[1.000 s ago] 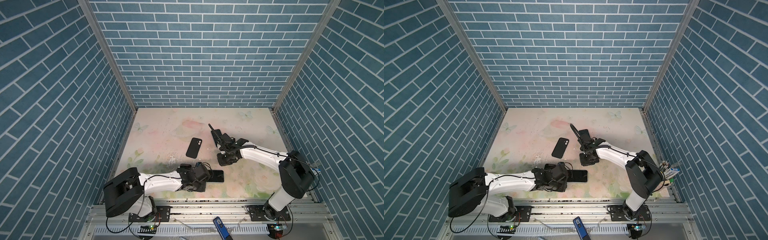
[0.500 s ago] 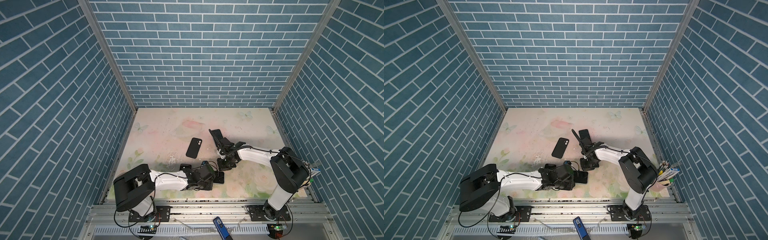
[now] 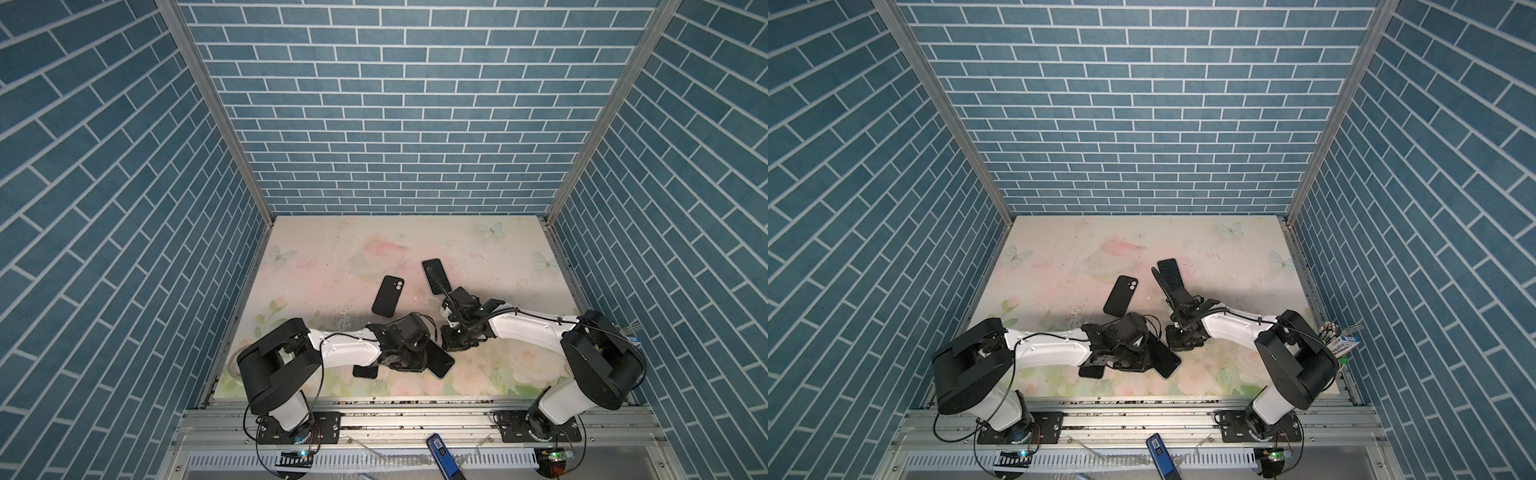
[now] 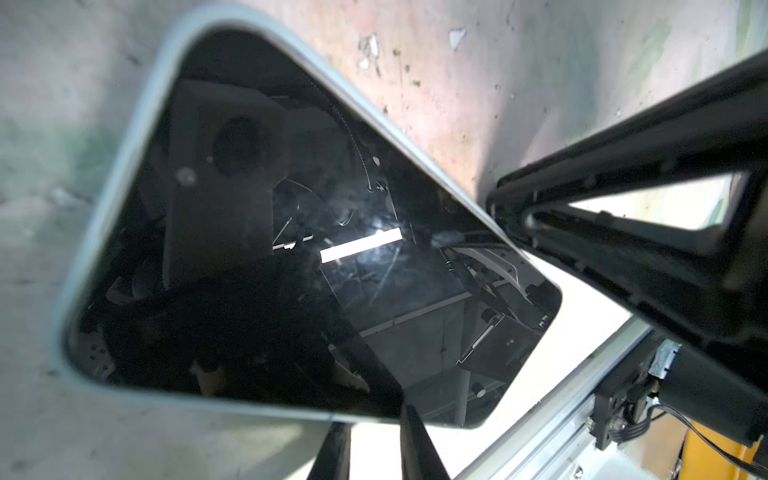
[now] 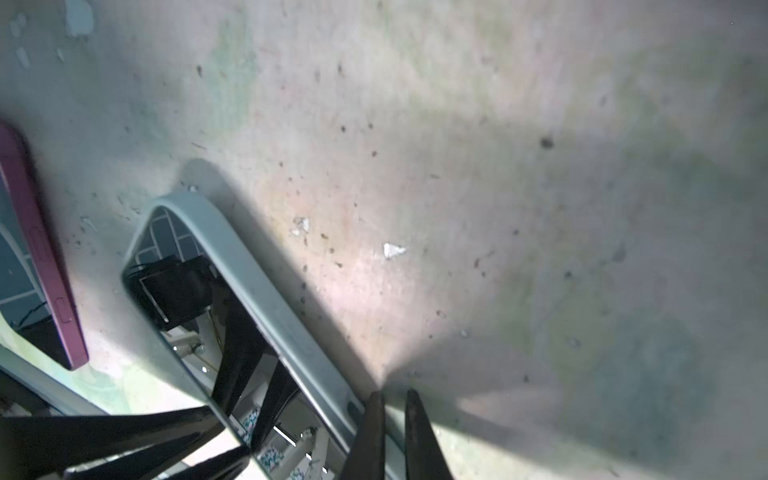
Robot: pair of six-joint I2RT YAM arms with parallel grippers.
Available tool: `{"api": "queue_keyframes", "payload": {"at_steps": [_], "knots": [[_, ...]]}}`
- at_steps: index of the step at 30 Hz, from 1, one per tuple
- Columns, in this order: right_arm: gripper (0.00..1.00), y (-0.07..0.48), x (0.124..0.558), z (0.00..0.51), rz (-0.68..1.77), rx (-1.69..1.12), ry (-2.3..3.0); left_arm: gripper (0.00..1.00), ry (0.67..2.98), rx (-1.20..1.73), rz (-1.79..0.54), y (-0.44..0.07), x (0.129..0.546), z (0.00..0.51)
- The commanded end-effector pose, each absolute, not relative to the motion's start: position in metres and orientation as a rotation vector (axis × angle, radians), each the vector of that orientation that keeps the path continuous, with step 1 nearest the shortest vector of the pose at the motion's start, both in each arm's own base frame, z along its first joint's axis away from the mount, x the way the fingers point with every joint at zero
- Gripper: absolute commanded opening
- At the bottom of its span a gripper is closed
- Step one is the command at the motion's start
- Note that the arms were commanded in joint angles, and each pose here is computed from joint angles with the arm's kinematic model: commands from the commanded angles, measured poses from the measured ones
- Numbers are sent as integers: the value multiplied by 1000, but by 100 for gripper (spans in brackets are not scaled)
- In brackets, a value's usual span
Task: Put the phone into the phone case
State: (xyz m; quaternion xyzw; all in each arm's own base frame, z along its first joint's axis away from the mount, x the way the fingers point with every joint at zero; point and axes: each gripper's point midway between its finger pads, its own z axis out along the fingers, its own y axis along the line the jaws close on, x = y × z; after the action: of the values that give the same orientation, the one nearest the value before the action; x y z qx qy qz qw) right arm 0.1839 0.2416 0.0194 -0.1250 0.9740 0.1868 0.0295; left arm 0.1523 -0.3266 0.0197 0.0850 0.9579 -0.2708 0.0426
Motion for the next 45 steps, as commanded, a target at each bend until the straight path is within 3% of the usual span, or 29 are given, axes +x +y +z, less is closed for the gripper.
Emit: {"api": "queue_keyframes", "payload": {"at_steps": [1, 20, 32, 45], "knots": [[14, 264, 153, 25, 757, -394, 3047, 24, 2964, 247, -636, -304, 165, -16], [16, 227, 146, 44, 610, -317, 2991, 23, 2947, 298, -690, -322, 187, -13], [18, 214, 123, 37, 746, -170, 2957, 23, 2965, 266, -677, -292, 158, -11], [24, 217, 123, 42, 767, -181, 2944, 23, 2971, 345, -749, -331, 137, -8]]}}
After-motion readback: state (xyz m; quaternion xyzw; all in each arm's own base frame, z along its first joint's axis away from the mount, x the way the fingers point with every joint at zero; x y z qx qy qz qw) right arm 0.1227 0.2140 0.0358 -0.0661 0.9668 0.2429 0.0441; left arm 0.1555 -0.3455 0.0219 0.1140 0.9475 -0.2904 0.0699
